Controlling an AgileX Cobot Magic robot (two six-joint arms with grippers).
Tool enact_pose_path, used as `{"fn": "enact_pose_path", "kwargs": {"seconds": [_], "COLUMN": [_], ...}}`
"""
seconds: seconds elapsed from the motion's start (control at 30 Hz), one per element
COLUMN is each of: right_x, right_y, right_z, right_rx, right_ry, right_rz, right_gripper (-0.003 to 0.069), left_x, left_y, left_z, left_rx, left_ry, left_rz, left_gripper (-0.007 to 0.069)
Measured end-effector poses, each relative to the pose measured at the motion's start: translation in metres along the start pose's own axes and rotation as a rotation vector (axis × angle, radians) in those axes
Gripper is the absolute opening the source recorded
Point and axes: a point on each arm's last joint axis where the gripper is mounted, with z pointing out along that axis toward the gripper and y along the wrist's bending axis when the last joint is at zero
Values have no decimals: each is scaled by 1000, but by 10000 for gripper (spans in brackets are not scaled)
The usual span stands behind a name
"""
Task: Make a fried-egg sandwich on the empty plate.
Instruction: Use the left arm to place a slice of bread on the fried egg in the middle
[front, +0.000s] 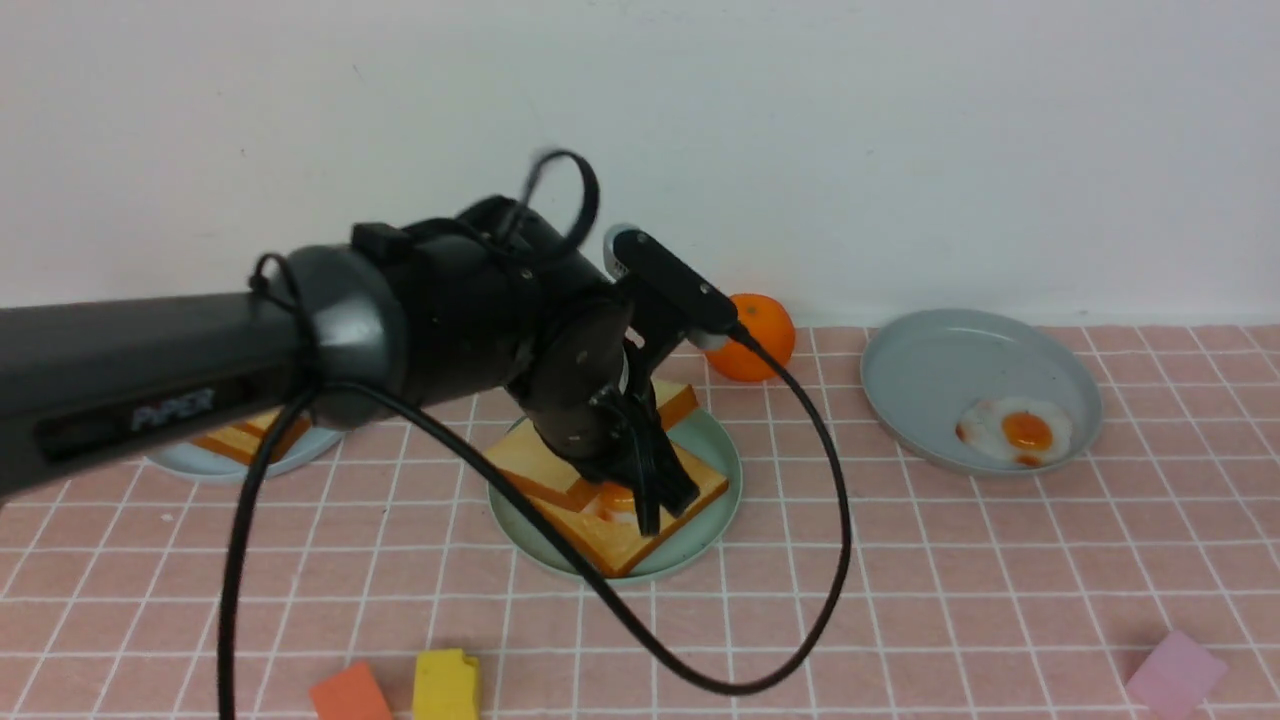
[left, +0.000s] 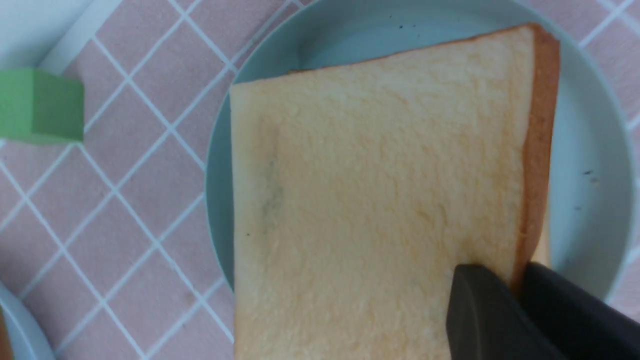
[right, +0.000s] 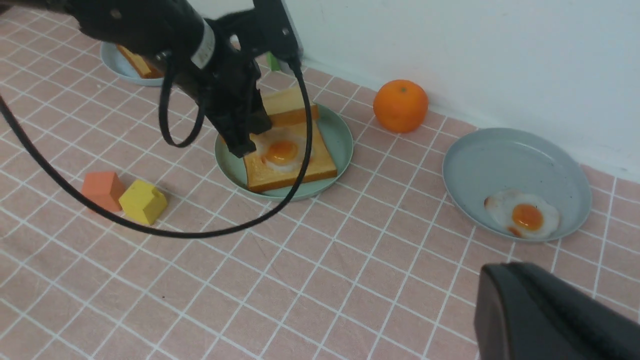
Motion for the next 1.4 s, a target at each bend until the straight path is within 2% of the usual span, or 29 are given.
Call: {"fn": "enact_pose_path", "kwargs": {"seconds": [0.17, 0.3, 1.4], "right_x": [0, 0, 1], "right_y": [0, 0, 0], "right_z": [0, 0, 0], "right_rx": [-1, -1, -2], "right_ry": [4, 4, 6], "right_rz": [0, 0, 0], "right_gripper": [2, 2, 5], "left_x": [0, 2, 6], "left_y": [-7, -13, -22], "left_z": [9, 16, 34], "left_rx": [2, 14, 64], "left_ry": [5, 19, 35], "left_rz": [103, 128, 92], "left_gripper": [59, 57, 56]}}
